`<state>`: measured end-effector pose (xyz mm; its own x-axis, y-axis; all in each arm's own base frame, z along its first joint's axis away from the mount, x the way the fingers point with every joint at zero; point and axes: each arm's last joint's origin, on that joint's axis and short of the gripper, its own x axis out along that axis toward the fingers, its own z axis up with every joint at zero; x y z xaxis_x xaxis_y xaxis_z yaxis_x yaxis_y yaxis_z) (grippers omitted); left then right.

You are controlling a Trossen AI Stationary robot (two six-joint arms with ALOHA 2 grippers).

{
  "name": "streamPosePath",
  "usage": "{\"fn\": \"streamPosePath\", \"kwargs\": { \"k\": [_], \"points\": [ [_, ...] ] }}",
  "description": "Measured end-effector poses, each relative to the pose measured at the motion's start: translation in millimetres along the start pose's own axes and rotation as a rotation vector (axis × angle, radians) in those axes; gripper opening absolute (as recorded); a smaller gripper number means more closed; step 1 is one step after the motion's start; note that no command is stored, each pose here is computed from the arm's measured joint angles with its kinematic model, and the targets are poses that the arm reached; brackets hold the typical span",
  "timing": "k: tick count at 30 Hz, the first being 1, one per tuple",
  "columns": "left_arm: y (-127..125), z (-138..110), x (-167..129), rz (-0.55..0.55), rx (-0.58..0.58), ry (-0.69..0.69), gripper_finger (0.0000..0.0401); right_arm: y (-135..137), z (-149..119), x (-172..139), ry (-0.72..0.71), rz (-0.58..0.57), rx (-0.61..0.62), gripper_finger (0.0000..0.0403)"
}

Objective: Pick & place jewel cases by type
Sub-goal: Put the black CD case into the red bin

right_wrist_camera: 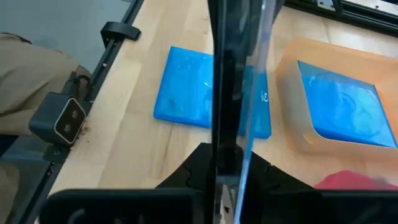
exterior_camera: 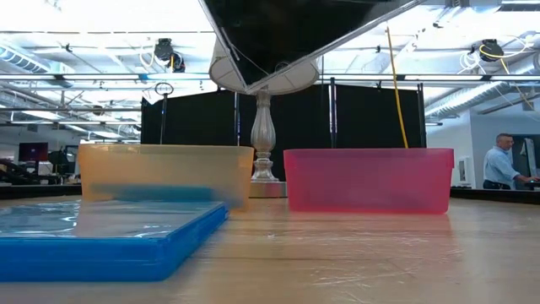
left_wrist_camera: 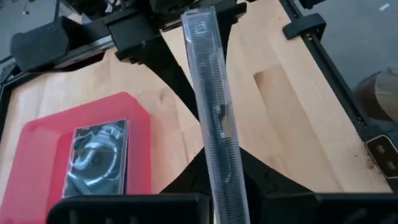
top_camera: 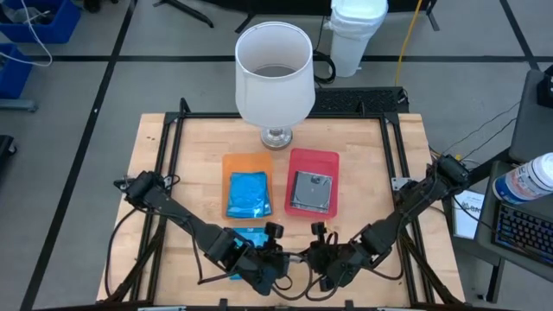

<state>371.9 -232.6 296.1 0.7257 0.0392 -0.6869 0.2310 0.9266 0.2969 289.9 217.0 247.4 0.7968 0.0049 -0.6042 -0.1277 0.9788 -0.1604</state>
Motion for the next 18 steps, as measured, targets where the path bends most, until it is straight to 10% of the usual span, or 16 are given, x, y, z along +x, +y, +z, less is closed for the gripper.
{"fn": "streamPosePath", "kwargs": {
  "k": [18],
  "points": [
    [-7.2,5.7,-4.2,-0.029,0.065,-0.061,0.0028,13.1,3.1,-50.9,-0.095,-0.080,-0.057,0.0215]
  ]
}}
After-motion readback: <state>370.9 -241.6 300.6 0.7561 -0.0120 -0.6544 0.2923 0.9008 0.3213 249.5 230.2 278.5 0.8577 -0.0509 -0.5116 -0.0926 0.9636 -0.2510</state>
